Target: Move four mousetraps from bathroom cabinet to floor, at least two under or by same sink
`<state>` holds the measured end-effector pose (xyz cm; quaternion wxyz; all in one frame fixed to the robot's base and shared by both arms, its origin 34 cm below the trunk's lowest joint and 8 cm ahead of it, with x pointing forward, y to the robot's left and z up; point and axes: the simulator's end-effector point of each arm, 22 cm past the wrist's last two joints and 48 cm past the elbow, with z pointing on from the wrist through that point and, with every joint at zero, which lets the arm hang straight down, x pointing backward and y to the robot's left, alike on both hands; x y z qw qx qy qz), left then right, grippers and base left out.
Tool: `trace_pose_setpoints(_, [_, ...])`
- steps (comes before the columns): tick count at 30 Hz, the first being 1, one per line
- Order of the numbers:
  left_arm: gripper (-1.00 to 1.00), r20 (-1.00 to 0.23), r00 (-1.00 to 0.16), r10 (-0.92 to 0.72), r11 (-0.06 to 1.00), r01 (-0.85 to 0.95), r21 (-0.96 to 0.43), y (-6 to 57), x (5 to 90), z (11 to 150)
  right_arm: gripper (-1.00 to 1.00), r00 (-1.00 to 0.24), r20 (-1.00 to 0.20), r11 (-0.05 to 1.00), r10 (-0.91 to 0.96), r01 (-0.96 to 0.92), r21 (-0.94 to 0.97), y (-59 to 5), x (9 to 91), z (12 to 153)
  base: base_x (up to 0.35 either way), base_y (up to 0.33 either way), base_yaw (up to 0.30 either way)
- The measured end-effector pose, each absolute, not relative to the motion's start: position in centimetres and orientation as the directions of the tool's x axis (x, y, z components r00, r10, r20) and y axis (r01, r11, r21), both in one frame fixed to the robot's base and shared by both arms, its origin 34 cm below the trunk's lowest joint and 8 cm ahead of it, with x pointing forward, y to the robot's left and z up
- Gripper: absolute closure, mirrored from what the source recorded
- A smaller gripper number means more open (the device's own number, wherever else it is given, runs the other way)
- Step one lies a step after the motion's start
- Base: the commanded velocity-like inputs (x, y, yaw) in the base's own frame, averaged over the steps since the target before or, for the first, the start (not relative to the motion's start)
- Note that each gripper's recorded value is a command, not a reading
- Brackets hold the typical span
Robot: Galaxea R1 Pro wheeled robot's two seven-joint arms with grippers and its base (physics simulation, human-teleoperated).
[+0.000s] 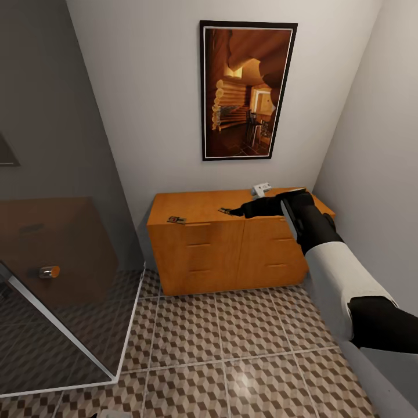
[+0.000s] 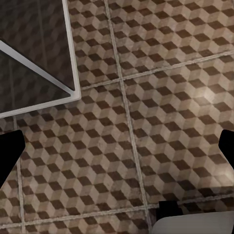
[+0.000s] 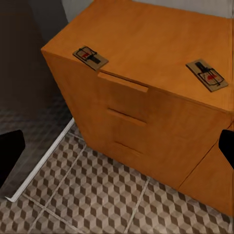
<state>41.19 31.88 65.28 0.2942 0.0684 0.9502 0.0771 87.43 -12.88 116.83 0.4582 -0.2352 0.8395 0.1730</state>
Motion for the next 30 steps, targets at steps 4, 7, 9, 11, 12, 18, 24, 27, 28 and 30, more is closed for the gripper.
trace_pose_setpoints(4, [-1.0, -0.549, -0.817, 0.175, 0.979, 0.085, 0.186, 31.8, 41.2, 65.3, -1.0, -0.463, -0.853, 0.835, -0.239, -0.546, 0.062, -14.4, 87.7, 116.9, 0.0, 0.0, 0.0])
trace_pose_setpoints(7, [-1.0, -0.548, -0.817, 0.176, 0.979, 0.086, 0.185, 31.8, 41.2, 65.3, -1.0, -0.461, -0.854, 0.841, -0.242, -0.539, 0.052, -15.5, 87.8, 116.9, 0.0, 0.0, 0.0])
trace_pose_setpoints(9, [-1.0, -0.548, -0.818, 0.176, 0.979, 0.086, 0.185, 31.8, 41.2, 65.3, -1.0, -0.46, -0.854, 0.843, -0.243, -0.536, 0.049, -15.9, 87.9, 116.9, 0.0, 0.0, 0.0])
trace_pose_setpoints(11, [-1.0, -0.548, -0.818, 0.176, 0.979, 0.087, 0.184, 31.7, 41.2, 65.3, -1.0, -0.459, -0.854, 0.844, -0.244, -0.534, 0.046, -16.1, 87.9, 116.9, 0.0, 0.0, 0.0])
trace_pose_setpoints(12, [-1.0, -0.548, -0.818, 0.176, 0.979, 0.087, 0.184, 31.7, 41.2, 65.3, -1.0, -0.458, -0.855, 0.844, -0.244, -0.534, 0.045, -16.2, 87.9, 117.0, 0.0, 0.0, 0.0])
trace_pose_setpoints(18, [-1.0, -0.549, -0.818, 0.175, 0.979, 0.088, 0.182, 31.5, 41.2, 65.2, -1.0, -0.446, -0.86, 0.842, -0.248, -0.538, 0.037, -16.2, 87.9, 117.5, 0.001, 0.0, 0.0])
trace_pose_setpoints(24, [-1.0, -0.549, -0.817, 0.176, 0.979, 0.089, 0.181, 31.5, 41.2, 65.2, -1.0, -0.437, -0.856, 0.827, -0.275, -0.561, 0.021, -15.4, 87.6, 117.5, 0.093, 0.0, 0.0])
trace_pose_setpoints(27, [-1.0, -0.549, -0.817, 0.175, 0.98, 0.088, 0.181, 31.5, 41.2, 65.3, -1.0, -0.433, -0.85, 0.817, -0.302, -0.577, 0.004, -14.9, 87.3, 117.2, 0.226, 0.0, 0.0])
trace_pose_setpoints(28, [-1.0, -0.549, -0.817, 0.175, 0.98, 0.088, 0.181, 31.5, 41.2, 65.3, -1.0, -0.432, -0.848, 0.815, -0.306, -0.579, 0.0, -14.8, 87.3, 117.2, 0.256, 0.0, 0.0])
trace_pose_setpoints(30, [-1.0, -0.549, -0.817, 0.175, 0.98, 0.088, 0.181, 31.5, 41.2, 65.3, -1.0, -0.431, -0.846, 0.812, -0.313, -0.583, -0.004, -14.7, 87.2, 117.1, 0.27, 0.0, 0.0])
